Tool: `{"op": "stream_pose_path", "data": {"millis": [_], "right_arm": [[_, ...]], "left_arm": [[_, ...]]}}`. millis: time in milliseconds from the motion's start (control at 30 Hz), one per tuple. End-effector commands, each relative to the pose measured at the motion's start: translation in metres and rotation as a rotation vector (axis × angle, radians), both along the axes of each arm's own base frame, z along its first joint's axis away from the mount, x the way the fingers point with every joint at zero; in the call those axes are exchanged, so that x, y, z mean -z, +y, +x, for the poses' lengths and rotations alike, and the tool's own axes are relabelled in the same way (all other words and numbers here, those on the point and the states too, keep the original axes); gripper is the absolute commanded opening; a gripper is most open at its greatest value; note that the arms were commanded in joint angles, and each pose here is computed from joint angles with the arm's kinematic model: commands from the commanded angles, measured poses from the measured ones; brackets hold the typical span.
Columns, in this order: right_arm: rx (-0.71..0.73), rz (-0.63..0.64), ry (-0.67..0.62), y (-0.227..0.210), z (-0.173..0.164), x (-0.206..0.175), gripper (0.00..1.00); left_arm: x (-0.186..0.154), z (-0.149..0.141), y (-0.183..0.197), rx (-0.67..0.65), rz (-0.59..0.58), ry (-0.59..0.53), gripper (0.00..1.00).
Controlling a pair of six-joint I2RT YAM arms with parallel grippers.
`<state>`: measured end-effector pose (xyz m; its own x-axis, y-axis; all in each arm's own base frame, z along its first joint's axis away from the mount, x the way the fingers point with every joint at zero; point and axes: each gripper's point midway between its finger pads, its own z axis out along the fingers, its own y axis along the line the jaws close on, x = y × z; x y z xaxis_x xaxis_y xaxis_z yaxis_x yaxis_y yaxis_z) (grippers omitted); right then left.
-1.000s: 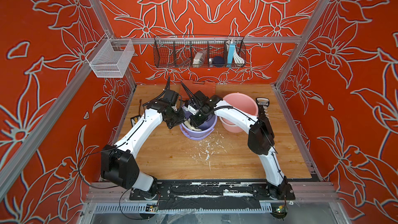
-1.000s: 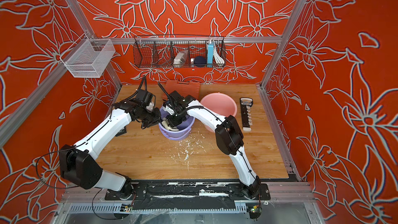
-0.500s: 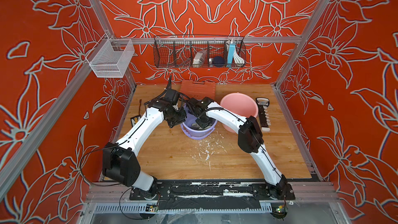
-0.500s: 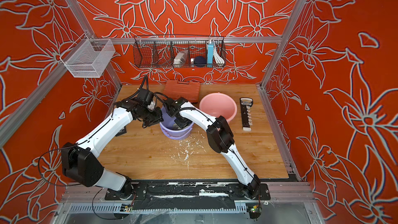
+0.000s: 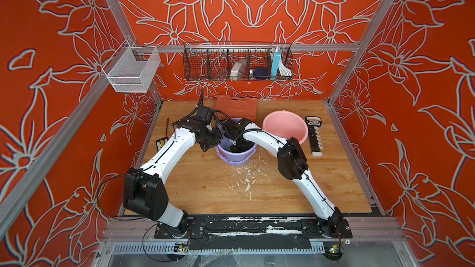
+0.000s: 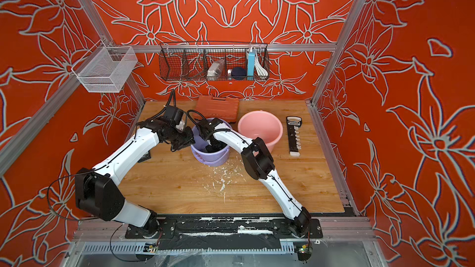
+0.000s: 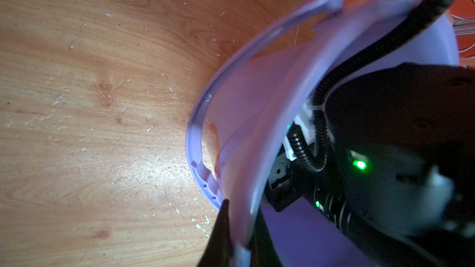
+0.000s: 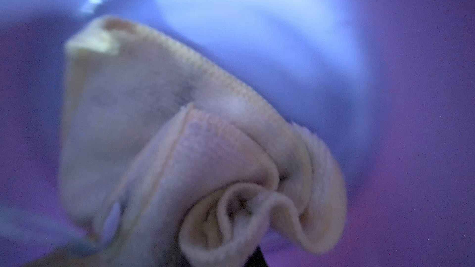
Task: Wipe the inside of the bucket with a cloth
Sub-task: Wipe the dirt from the inside of the bucket.
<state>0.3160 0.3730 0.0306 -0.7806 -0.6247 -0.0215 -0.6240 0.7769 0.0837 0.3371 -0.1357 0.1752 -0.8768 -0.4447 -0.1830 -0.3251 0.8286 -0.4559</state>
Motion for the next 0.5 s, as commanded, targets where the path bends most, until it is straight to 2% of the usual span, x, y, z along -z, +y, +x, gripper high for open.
{"op": "stream_pose_path", "data": {"millis": [0, 167, 233, 333, 433, 467], "right_arm": [[-0.097, 0.293, 0.22, 0.054, -0.044, 0.01, 0.0], [-0.249, 0.625, 0.221, 0.08, -0.067, -0.059, 0.0], [-0.3, 0.692, 0.204, 0.079, -0.073, -0.08, 0.0], [-0.314, 0.72, 0.183, 0.073, -0.071, -0.094, 0.0], [-0.271, 0.663, 0.153, 0.066, -0.056, -0.084, 0.0], [-0.243, 0.605, 0.132, 0.062, -0.046, -0.075, 0.0]], "left_arm": [[0.003, -0.004, -0.008, 0.071, 0.002, 0.008, 0.0], [0.002, -0.004, -0.006, 0.063, 0.011, 0.01, 0.0], [0.001, -0.003, -0.006, 0.06, 0.01, 0.011, 0.0], [-0.003, -0.004, -0.006, 0.057, 0.005, 0.007, 0.0], [-0.007, -0.005, -0.007, 0.057, -0.003, -0.002, 0.0], [-0.008, -0.006, -0.006, 0.056, -0.001, -0.004, 0.0]]}}
